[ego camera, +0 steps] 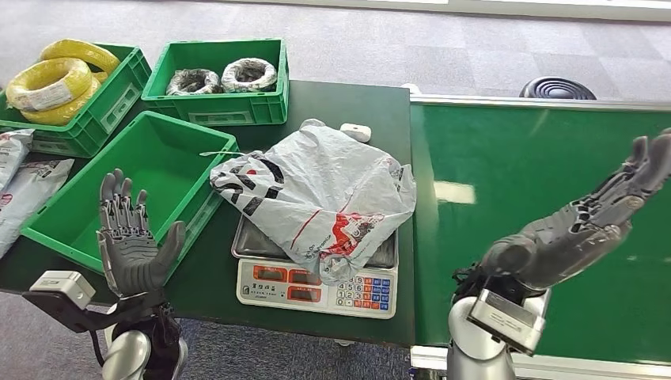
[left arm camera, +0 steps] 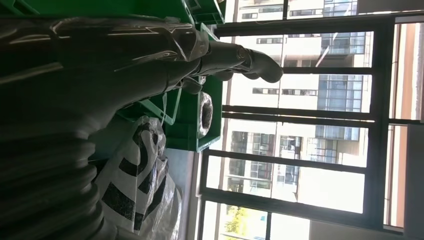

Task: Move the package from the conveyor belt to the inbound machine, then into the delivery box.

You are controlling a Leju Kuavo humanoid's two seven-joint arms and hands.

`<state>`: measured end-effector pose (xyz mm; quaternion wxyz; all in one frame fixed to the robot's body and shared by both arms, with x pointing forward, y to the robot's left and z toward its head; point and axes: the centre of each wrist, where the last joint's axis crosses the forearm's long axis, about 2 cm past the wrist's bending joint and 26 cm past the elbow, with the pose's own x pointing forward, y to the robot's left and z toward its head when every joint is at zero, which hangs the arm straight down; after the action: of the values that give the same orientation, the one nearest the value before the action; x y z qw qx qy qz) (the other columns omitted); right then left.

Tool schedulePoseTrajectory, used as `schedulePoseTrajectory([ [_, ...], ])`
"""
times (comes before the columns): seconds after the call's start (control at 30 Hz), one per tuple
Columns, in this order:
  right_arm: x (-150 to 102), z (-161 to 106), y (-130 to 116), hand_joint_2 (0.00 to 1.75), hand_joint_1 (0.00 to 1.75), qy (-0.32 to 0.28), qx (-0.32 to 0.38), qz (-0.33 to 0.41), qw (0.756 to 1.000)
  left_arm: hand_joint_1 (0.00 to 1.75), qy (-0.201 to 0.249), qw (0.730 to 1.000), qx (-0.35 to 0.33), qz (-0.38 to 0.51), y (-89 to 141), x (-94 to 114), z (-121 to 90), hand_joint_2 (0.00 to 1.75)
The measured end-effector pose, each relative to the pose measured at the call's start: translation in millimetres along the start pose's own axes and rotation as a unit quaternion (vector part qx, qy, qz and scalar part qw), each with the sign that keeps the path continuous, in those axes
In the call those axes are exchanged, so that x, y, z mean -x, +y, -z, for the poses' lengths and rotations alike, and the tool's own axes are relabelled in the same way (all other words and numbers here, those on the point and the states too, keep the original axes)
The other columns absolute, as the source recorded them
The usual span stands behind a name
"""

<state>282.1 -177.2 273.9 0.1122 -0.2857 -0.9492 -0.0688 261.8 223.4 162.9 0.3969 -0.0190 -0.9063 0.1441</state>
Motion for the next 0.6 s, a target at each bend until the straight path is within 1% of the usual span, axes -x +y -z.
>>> schedulePoseTrajectory([
  [0.1, -4, 5, -10, 0.00, 0.00, -0.003, 0.023, -0.006, 1.000, 0.00, -0.011, 1.000, 0.003, 0.008, 1, -1, 1, 1.75],
  [0.17, -7, 9, -16, 0.00, 0.00, -0.005, 0.038, -0.007, 0.999, 0.00, -0.032, 0.999, 0.014, 0.031, 0, -5, 6, 1.75],
  [0.2, -8, 11, -19, 0.00, 0.00, -0.004, 0.046, -0.006, 0.999, 0.00, -0.046, 0.997, 0.027, 0.053, -2, -7, 11, 1.75],
  [0.27, -10, 13, -24, 0.00, 0.00, 0.002, 0.062, 0.000, 0.998, 0.00, -0.074, 0.988, 0.069, 0.118, -10, -12, 30, 1.75],
  [0.33, -10, 13, -26, 0.00, 0.00, 0.010, 0.071, 0.006, 0.997, 0.00, -0.097, 0.969, 0.118, 0.196, -25, -16, 55, 1.75],
  [0.43, -11, 12, -27, 0.00, 0.00, 0.019, 0.070, 0.011, 0.997, 0.00, -0.135, 0.923, 0.181, 0.310, -59, -15, 93, 1.75],
  [0.5, -11, 12, -27, 0.00, 0.00, 0.020, 0.074, 0.014, 0.997, 0.00, -0.154, 0.899, 0.210, 0.352, -82, -12, 112, 1.75],
  [0.6, -10, 10, -26, 0.00, 0.00, 0.024, 0.077, 0.018, 0.997, 0.00, -0.167, 0.881, 0.238, 0.373, -104, -7, 128, 1.75],
])
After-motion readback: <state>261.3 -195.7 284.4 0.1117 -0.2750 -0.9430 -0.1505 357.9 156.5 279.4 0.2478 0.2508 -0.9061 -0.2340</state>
